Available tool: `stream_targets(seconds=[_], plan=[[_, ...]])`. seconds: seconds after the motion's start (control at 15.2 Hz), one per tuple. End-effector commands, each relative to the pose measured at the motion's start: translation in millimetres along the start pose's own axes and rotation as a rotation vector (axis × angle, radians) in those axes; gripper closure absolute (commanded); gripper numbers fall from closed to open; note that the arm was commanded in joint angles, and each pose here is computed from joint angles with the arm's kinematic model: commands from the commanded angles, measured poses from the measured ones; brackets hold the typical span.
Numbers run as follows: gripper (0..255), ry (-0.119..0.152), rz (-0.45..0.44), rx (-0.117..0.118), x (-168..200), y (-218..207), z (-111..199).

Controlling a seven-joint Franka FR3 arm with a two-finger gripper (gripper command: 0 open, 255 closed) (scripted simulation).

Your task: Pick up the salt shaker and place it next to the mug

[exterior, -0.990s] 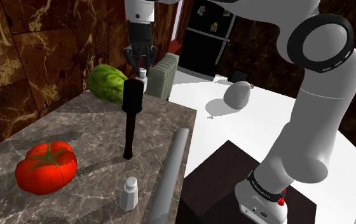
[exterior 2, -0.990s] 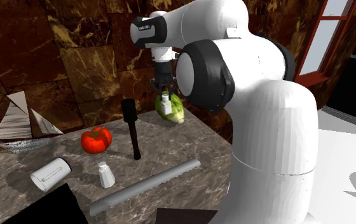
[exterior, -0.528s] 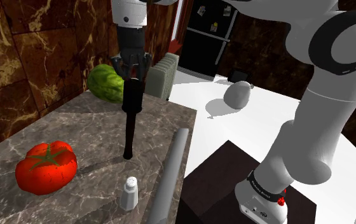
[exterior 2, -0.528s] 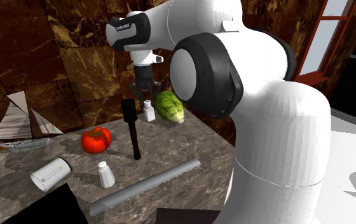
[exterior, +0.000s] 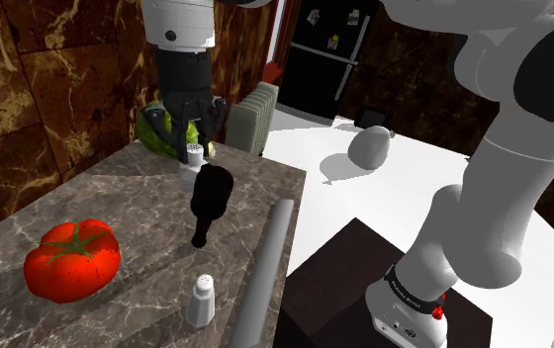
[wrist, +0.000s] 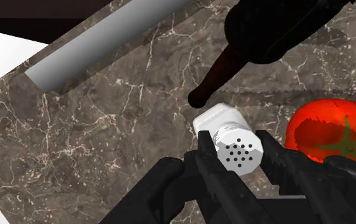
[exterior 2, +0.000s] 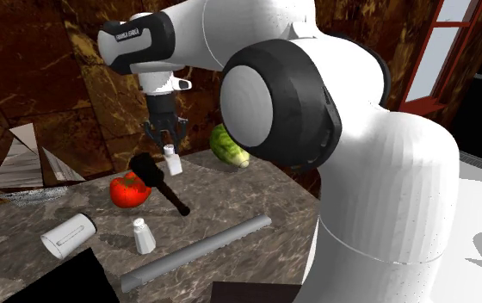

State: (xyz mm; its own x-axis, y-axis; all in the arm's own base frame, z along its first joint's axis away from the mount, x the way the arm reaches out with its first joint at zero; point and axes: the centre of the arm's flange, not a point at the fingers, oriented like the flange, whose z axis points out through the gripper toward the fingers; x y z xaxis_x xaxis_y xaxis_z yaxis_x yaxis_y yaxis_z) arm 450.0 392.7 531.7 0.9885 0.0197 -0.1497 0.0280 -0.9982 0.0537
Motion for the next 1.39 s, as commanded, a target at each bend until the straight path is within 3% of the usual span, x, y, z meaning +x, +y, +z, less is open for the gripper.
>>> stream_targets(seconds=[0.0,1.06,1.32], plan=[[255,0.000,0.001,0.000,-18.4,-21.1,1.6],[255,0.000,0.001,0.000,-154.7,-183.4,12.7],[255,0.000,0.001,0.000,-151.5,-184.5,33.6]])
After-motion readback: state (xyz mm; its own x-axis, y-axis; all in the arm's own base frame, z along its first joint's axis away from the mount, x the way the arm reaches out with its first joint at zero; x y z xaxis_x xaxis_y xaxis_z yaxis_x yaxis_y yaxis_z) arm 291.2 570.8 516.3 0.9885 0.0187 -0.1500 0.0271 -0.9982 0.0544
